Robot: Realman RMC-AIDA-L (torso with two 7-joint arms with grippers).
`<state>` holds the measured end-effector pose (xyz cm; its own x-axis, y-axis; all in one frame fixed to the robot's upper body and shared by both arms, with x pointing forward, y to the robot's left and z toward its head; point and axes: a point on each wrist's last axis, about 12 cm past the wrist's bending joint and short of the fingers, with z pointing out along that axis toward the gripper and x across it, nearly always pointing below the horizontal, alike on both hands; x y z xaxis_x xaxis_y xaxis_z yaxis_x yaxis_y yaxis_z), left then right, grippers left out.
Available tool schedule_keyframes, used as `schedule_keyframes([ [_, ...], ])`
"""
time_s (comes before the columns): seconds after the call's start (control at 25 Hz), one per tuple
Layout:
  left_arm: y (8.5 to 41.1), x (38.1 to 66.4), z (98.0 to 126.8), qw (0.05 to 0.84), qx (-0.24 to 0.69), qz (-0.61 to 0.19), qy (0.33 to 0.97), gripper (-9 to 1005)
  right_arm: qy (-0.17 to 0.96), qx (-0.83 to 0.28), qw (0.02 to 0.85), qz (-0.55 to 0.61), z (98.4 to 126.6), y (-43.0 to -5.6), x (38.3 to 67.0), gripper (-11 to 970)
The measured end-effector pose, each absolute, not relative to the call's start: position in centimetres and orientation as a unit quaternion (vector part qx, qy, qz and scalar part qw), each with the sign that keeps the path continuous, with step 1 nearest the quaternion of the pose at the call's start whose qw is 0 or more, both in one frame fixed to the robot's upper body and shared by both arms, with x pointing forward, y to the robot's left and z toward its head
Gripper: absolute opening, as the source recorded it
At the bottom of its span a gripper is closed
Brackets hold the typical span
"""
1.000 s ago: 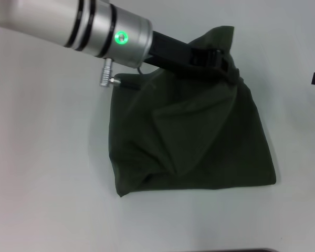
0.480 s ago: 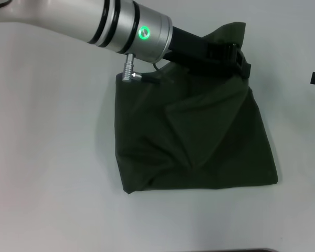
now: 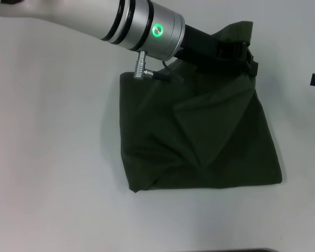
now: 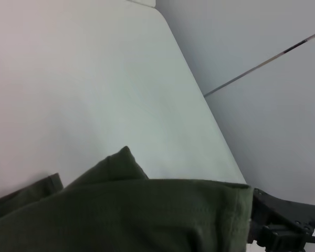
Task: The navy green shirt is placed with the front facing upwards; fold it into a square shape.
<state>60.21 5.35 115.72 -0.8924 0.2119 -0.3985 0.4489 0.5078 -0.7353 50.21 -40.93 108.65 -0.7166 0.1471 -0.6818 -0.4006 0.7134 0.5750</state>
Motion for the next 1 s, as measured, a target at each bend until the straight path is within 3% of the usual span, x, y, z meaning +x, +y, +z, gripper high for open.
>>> schedule_keyframes([
  [0.6, 6.4, 59.8, 115.3, 0.124, 0.201, -0.461, 0.855, 29, 0.849, -0.076, 0.369, 0.371, 108.6, -40.9, 50.2, 945],
  [1.0, 7.8, 59.7, 115.5, 0.150, 0.211, -0.465, 0.847, 505, 0.848, -0.077, 0.369, 0.373, 108.7, -40.7, 50.4, 944],
])
